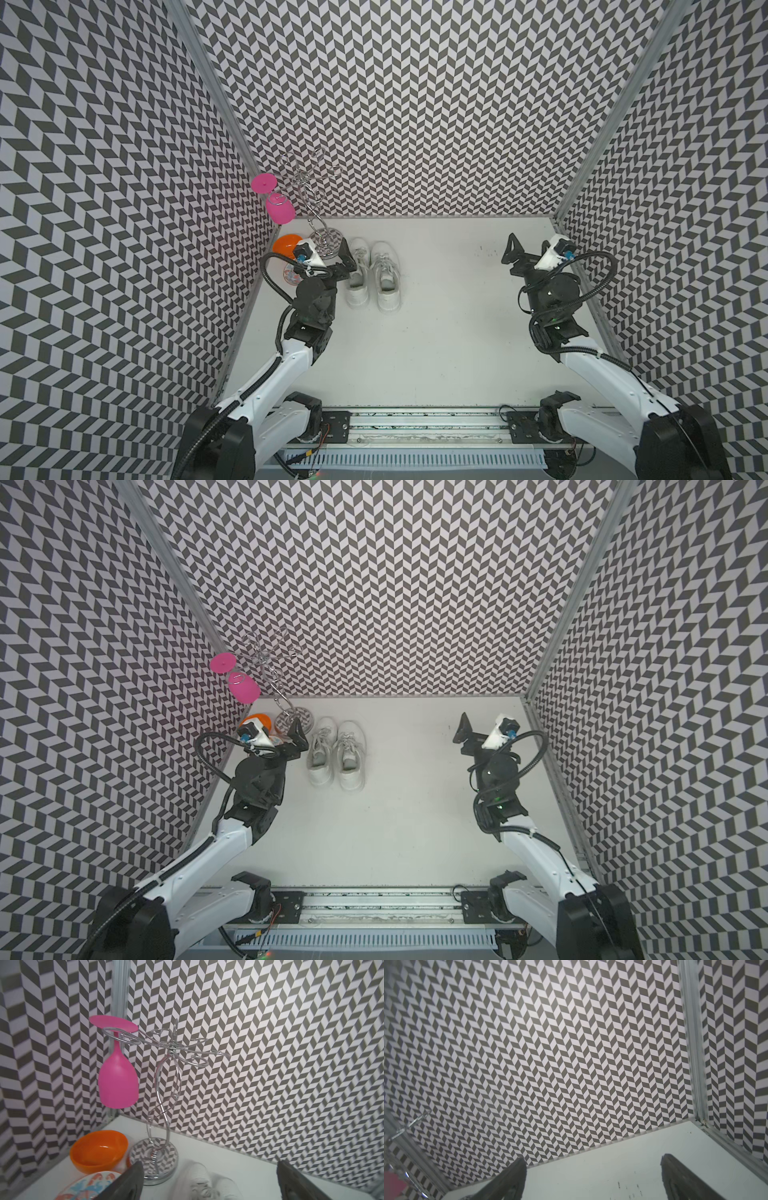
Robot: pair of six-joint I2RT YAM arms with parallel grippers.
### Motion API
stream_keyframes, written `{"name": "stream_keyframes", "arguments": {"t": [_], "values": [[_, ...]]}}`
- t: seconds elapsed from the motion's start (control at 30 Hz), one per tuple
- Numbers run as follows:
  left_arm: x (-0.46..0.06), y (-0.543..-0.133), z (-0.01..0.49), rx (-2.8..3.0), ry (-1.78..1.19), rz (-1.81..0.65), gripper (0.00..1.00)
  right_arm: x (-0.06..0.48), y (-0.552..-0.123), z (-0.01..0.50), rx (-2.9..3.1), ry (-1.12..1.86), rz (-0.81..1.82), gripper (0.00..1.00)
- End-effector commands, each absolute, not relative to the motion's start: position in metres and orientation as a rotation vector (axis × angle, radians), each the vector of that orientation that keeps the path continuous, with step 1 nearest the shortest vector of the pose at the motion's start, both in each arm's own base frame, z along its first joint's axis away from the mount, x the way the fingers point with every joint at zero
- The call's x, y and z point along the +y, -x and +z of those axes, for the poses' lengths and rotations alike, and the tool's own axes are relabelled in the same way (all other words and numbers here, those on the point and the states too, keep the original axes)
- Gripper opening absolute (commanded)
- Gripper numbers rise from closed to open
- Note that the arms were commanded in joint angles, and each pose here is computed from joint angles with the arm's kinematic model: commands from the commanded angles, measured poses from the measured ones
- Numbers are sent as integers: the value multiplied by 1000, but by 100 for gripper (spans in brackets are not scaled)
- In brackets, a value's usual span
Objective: Remove the insole from the shoe
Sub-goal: Move the shoe to the center of the board.
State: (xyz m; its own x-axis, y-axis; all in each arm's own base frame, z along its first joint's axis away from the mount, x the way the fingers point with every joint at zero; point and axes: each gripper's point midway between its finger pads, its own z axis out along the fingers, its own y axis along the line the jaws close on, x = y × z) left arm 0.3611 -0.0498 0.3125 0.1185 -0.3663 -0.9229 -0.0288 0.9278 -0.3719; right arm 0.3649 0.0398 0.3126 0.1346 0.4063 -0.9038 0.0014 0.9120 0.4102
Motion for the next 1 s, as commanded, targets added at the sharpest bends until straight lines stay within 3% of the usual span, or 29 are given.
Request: {"name": "stream_keyframes", "arguments": {"t": [0.0, 0.13, 0.57, 0.97], "values": [[-52, -358, 278, 1583, 562, -436, 100, 29, -360, 284, 1518, -544, 442, 100], [-71, -352, 274, 1604, 536, -629, 100, 52, -360, 283, 1578, -396, 512, 100], [-101, -333, 240, 1897, 360, -611, 100, 215, -390, 218, 2011, -32, 704, 95], [-104, -326, 222, 1913, 375, -656, 99, 325, -398, 171, 2180, 206, 646, 85]]}}
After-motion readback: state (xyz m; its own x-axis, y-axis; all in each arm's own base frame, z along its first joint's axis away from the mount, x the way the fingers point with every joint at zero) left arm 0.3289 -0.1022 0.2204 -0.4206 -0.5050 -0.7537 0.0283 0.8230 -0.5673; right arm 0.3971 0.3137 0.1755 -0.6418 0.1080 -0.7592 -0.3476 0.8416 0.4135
